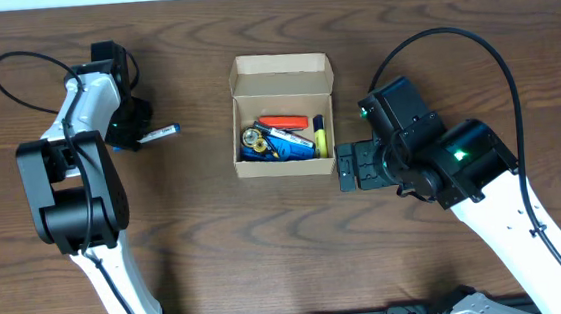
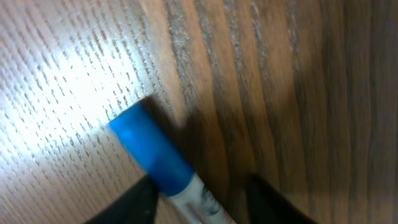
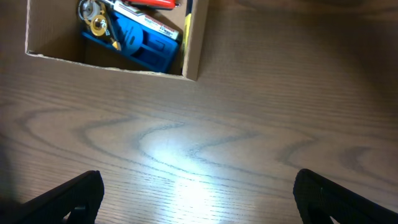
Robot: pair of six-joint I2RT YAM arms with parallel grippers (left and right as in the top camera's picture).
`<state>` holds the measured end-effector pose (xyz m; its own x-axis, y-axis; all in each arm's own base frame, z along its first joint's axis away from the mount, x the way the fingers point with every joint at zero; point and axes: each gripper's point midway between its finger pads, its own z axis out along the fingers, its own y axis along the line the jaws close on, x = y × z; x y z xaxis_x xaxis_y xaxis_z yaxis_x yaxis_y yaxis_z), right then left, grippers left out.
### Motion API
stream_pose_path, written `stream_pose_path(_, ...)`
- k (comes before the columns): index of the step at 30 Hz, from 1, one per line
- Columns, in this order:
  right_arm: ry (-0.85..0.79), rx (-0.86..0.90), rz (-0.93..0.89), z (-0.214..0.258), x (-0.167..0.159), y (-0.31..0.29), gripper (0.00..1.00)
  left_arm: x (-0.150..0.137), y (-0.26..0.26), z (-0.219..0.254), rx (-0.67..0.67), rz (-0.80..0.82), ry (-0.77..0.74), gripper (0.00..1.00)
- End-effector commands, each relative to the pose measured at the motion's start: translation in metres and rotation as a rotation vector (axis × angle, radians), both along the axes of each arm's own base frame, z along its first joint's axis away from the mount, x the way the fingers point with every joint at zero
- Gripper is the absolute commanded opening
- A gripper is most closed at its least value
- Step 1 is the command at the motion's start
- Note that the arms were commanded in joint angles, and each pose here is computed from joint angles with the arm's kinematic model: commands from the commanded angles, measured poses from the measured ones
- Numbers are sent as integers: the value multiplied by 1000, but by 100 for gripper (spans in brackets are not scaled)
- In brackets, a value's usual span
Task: Pack container
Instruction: 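Move left gripper to the blue-capped marker and grasp it, then carry the blue-capped marker into the box and release it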
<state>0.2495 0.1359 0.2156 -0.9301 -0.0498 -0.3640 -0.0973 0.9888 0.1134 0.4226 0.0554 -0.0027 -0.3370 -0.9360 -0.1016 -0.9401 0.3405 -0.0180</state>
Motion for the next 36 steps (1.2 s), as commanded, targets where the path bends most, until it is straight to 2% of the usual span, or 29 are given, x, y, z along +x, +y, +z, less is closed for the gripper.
stream_pose_path(1, -15, 1, 11, 4, 0, 0, 99, -14, -2, -11, -10, -16, 53, 33)
stream_pose_path(5, -15, 1, 11, 4, 0, 0, 99, -14, -7, -11, -36, -52, 56, 18)
stream_pose_path(7, -15, 1, 11, 4, 0, 0, 99, -13, -11, -10, -62, -77, 53, 6)
stream_pose_path(13, -15, 1, 11, 4, 0, 0, 99, -1, -26, 18, -122, -196, -11, 6)
stream_pose_path(17, -15, 1, 11, 4, 0, 0, 99, 20, -39, 63, -74, -411, -133, 6)
stream_pose_path(19, -15, 1, 11, 4, 0, 0, 99, 33, -52, 91, -28, -584, -217, 6)
stream_pose_path(22, -15, 1, 11, 4, 0, 0, 99, 48, -89, 138, 68, -964, -368, 6)
stream_pose_path(25, -15, 1, 11, 4, 0, 0, 99, 50, -136, 185, 206, -1342, -491, 6)
stream_pose_path(29, -15, 1, 11, 4, 0, 0, 99, 26, -216, 219, 317, -1924, -641, 6)
stream_pose_path(31, -15, 1, 11, 4, 0, 0, 99, 9, -247, 222, 386, -2189, -659, 6)
stream_pose_path(36, -15, 1, 11, 4, 0, 0, 99, -27, -292, 201, 457, -2639, -607, 6)
